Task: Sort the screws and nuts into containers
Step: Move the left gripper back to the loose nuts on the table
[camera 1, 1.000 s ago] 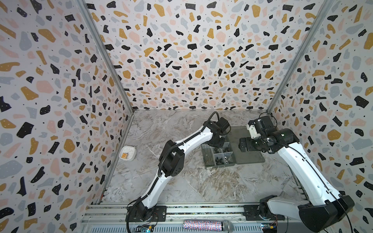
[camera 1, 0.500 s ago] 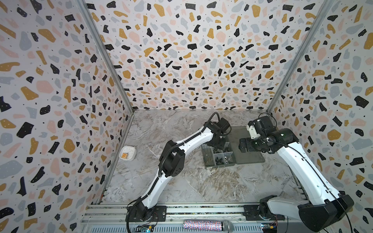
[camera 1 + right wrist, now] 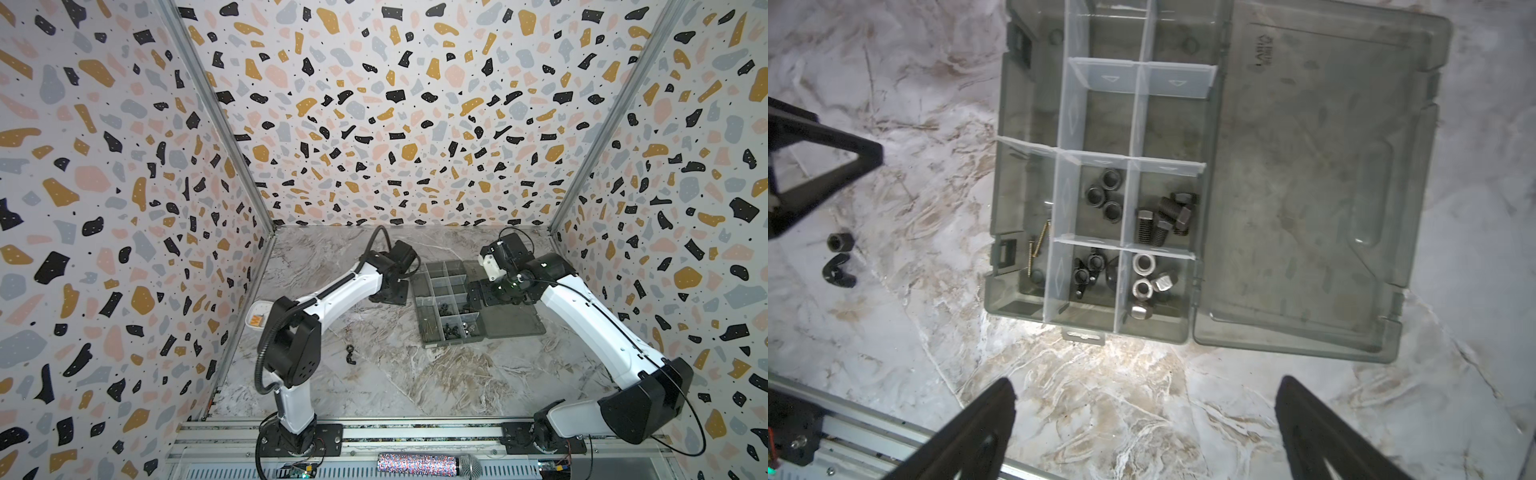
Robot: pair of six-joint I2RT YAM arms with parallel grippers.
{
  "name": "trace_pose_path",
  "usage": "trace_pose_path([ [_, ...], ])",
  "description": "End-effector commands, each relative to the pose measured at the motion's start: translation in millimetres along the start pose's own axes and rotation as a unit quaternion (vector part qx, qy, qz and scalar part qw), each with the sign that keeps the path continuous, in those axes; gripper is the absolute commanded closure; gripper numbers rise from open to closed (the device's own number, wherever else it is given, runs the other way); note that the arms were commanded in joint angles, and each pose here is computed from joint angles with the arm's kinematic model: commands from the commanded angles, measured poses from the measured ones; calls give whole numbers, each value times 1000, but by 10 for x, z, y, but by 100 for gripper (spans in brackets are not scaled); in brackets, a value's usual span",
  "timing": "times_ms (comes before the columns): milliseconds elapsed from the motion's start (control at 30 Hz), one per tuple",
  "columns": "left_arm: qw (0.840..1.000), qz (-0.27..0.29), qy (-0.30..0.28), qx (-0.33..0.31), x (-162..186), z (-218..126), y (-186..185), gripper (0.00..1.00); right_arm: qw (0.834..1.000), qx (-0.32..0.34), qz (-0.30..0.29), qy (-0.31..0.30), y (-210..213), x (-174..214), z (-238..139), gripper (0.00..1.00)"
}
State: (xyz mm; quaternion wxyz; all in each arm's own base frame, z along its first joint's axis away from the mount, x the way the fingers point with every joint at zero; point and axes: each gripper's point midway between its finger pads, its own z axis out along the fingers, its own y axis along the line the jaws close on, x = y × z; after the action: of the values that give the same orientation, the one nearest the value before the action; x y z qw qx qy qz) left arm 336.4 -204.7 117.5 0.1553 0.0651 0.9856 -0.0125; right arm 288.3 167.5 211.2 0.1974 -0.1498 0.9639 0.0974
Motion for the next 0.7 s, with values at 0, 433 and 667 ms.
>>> trace_pose_path([
  [0,999,-35,-1,-32,217,-6,287,42,998,-47,-21,-20,340,-168,-11,1],
  [433,991,-116,27,-66,993,45,895,43,987,-110,-117,20,1095,-294,388,1],
  [667,989,-126,40,-60,1176,204,920,47,987,-101,-120,24,1104,-342,450,1],
])
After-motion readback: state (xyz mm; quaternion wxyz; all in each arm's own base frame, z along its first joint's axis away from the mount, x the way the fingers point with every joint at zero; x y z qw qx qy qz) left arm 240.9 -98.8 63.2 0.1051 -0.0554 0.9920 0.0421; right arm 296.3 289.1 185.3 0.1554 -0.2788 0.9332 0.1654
